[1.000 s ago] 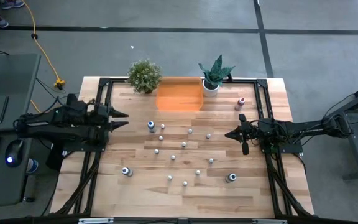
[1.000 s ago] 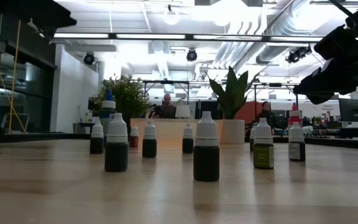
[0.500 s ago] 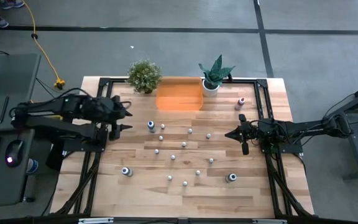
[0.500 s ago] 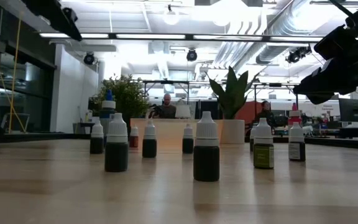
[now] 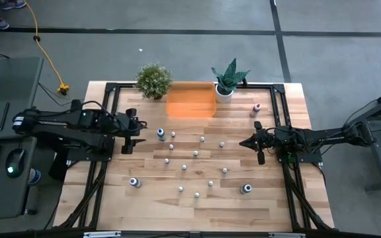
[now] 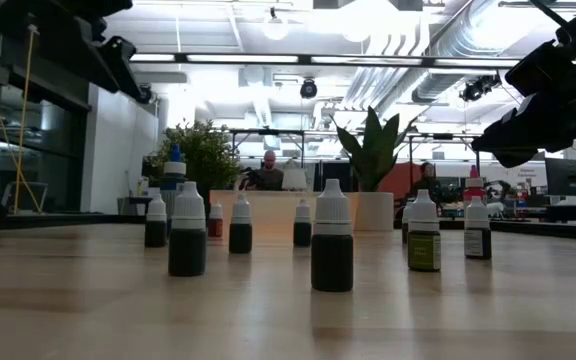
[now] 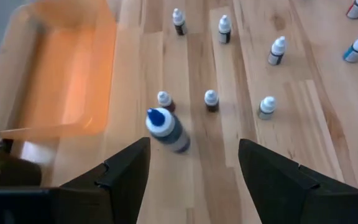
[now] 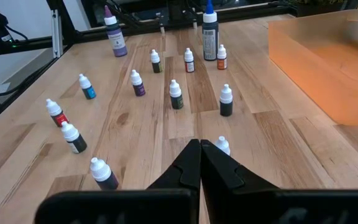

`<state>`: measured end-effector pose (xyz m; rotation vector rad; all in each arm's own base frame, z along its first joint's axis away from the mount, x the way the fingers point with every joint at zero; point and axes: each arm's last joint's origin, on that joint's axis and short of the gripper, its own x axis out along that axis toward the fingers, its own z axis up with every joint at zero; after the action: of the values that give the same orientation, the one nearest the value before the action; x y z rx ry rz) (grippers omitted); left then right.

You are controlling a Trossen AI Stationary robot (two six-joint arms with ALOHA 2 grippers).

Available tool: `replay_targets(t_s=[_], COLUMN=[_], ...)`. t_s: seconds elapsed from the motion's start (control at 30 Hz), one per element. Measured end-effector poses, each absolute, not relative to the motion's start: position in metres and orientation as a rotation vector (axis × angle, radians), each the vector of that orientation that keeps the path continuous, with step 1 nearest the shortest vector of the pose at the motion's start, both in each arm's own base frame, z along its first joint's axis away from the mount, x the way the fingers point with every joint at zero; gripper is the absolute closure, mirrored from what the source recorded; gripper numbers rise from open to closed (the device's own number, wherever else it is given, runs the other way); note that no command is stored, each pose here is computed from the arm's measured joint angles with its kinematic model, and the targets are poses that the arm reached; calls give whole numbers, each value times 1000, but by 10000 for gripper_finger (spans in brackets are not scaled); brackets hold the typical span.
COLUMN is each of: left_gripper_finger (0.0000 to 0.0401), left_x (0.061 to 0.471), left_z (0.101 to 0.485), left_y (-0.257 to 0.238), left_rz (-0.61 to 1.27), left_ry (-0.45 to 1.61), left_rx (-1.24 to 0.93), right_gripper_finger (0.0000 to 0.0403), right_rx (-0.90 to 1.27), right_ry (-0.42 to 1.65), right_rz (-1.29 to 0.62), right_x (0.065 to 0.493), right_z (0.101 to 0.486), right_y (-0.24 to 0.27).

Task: Pick & Place food coloring
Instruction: Put the large blue bottle into the bin

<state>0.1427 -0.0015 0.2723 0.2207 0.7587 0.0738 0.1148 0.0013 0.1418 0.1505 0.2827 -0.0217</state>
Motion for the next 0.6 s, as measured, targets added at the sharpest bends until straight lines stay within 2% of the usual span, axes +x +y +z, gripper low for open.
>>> replay_targets(t_s=[0.43,0.6], left_gripper_finger=[160,160], left_x=[148,151], left_z=[217,209], left_y=[-2,4], left_rz=[116,216], left_ry=[619,563], left_rx=[176,194], right_gripper_finger=[402,402], right_rx=[150,150], right_ry=[282,282], right_rz=[-22,-21], right_x=[115,115], right_z=[142,142], right_y=[1,1])
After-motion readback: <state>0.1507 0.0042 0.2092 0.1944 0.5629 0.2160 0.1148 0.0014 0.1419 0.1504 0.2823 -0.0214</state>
